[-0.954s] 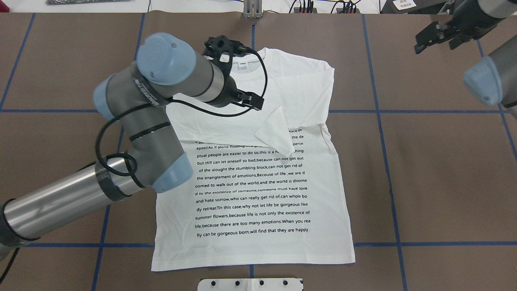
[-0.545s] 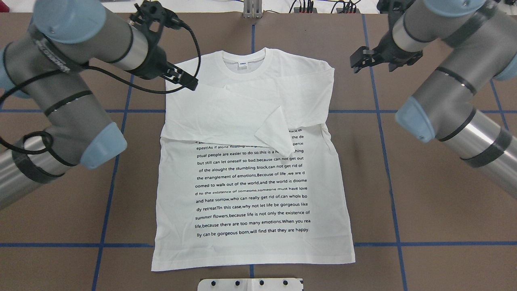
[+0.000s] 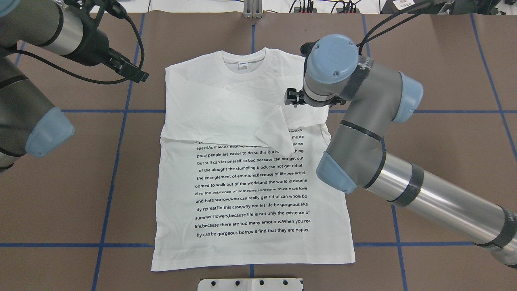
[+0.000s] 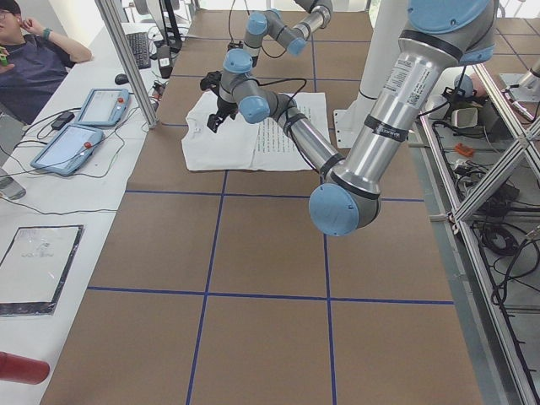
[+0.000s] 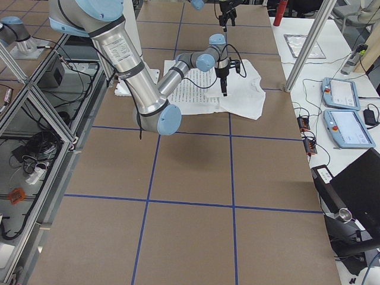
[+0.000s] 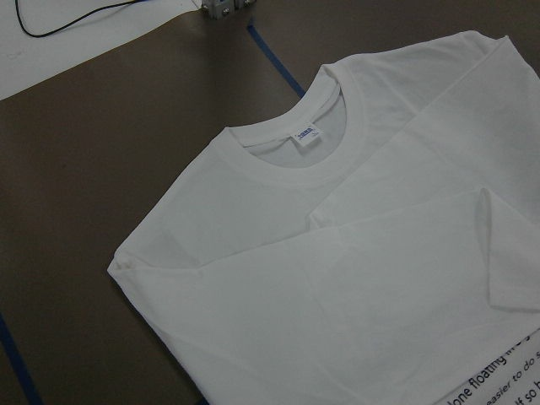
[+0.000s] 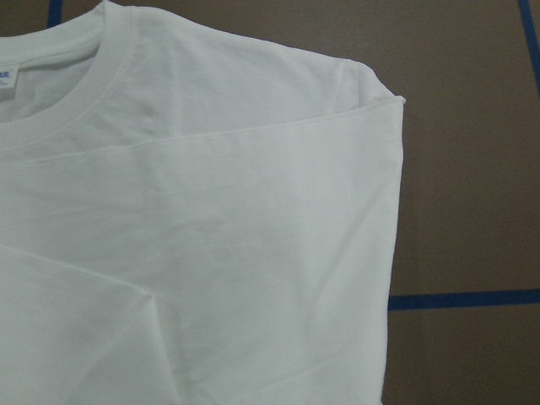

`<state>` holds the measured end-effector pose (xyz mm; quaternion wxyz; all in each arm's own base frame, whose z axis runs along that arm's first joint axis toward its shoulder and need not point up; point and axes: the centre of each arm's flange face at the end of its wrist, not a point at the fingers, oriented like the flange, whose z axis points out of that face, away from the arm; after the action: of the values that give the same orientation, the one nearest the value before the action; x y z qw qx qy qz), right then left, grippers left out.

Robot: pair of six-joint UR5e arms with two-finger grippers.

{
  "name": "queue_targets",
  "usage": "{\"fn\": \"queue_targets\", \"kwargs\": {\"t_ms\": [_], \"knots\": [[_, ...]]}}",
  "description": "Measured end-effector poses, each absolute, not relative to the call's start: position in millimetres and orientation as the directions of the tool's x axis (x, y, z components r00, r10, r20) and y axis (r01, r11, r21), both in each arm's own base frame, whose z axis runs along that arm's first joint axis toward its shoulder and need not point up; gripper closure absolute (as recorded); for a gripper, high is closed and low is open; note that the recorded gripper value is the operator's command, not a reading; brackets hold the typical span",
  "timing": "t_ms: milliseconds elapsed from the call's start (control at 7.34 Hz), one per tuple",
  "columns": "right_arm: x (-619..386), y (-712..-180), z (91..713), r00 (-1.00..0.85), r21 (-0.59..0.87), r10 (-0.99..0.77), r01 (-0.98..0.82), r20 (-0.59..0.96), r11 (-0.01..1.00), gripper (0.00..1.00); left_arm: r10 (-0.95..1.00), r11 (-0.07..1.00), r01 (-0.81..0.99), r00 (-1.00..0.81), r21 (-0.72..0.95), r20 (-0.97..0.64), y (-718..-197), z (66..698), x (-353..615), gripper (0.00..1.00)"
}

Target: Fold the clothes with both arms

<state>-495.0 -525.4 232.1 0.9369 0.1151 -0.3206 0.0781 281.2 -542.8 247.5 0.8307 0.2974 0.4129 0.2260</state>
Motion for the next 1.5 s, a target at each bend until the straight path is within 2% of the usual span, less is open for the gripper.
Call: {"fn": "queue_targets", "kwargs": {"t_ms": [681,1499], "knots": [[-616,-534,213,0.868,0.151,0.121,-0.218,0.481,0.964,0.00,0.618,0.723,-0.125,0.558,0.680,-0.555,-540,248,277,0.00],[-636,-526,217,0.900,0.195,0.104,-0.203,0.424,0.960,0.00,0.616,0.724,-0.122,0.557,0.679,-0.557,-538,249,276,0.00]]}}
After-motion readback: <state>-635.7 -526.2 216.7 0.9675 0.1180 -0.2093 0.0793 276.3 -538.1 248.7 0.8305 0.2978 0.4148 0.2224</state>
